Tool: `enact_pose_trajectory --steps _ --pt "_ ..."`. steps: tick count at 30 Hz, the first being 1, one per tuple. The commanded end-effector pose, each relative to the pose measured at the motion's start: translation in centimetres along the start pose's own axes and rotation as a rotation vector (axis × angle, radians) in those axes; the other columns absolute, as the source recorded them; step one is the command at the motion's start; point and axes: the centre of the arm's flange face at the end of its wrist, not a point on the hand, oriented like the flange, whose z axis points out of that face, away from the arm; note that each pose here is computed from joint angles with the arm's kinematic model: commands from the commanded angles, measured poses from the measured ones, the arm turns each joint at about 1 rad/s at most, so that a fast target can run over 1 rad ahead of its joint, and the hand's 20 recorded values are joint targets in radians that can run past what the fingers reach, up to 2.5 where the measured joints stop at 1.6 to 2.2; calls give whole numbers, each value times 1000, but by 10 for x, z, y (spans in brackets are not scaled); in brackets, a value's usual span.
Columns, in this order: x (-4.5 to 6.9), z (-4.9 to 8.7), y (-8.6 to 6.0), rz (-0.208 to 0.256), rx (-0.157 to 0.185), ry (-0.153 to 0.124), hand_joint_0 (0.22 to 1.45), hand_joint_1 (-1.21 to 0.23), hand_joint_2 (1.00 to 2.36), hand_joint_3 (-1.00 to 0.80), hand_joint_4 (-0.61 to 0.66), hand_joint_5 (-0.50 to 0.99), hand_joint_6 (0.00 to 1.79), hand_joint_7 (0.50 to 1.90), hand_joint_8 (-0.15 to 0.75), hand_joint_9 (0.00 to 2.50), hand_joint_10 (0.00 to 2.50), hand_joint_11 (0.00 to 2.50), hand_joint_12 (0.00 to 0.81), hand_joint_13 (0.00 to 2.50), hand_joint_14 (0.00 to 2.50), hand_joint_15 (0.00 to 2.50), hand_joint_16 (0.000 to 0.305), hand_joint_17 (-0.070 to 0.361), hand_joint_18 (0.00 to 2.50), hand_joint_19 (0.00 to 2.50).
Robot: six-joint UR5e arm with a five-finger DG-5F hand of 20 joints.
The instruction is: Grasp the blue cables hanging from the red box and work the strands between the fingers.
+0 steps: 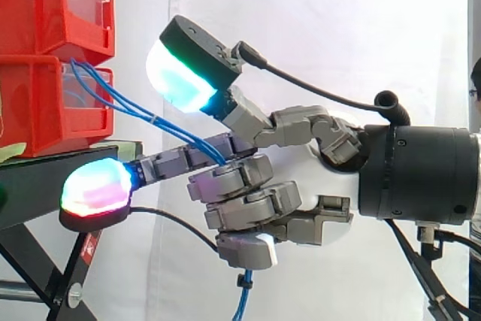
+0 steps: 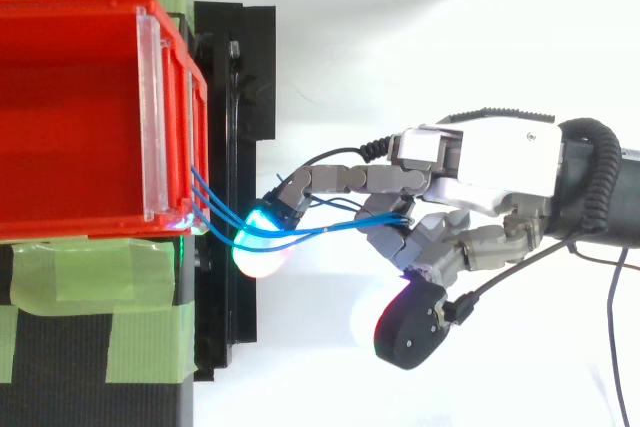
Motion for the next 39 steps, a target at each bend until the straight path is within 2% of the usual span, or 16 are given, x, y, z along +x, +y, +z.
enact_pose_trajectory --steps 1,4,6,10,12,15,17,18,19,22,28,34,39 --pt "0 0 1 2 -1 0 697 -646 1000 -1000 291 117 11 1082 363 950 2500 2040 493 1281 2500 1402 69 156 1478 1014" --pt "0 0 1 9 -1 -2 709 -665 1000 -1000 282 137 8 1130 361 941 2500 1995 490 1275 2500 1377 68 152 1468 1029" --pt "-1 0 6 16 -8 -5 712 -669 1000 -1000 268 159 7 1149 353 940 2500 1982 490 1279 2500 1369 67 150 1464 1031" --pt "-4 -3 25 17 -15 -7 718 -671 1000 -1000 270 174 6 1173 350 939 2500 1973 489 1278 2500 1368 66 148 1459 1037" --pt "-6 -7 32 9 4 -4 723 -671 1000 -1000 266 176 5 1176 349 940 2500 1959 484 1275 2500 1338 66 148 1454 1046" --pt "-7 -8 32 9 17 -5 725 -670 1000 -1000 271 179 4 1177 351 939 2500 2017 486 1271 2500 1365 66 148 1453 1058" --pt "-8 -10 31 0 47 -6 724 -670 1000 -1000 271 180 5 1177 351 937 2500 2009 481 1268 2500 1335 65 146 1450 1047" --pt "-8 -10 31 0 47 -6 724 -669 1000 -1000 267 182 5 1174 350 935 2500 1995 478 1267 2500 1336 64 144 1444 1053" --pt "-8 -12 29 -9 67 -5 725 -669 1000 -1000 272 182 5 1178 350 935 2500 2003 480 1269 2500 1334 64 144 1442 1055" --pt "-11 -13 28 -12 74 -23 727 -668 1000 -1000 271 187 5 1181 350 932 2500 2000 476 1265 2500 1344 64 143 1444 1043" --pt "-20 -12 29 -12 78 -129 738 -665 1000 -1000 255 202 3 1199 348 928 2500 1988 471 1255 2500 1348 62 140 1443 1063" --pt "-21 -2 43 -6 67 -139 754 -661 1000 -1000 239 225 0 1235 346 922 2500 1998 464 1242 2500 1363 61 137 1437 1095" --pt "-23 2 51 -16 101 -143 764 -660 1000 -1000 230 223 77 1224 343 916 2500 1977 455 1229 2500 1335 60 134 1434 1128"
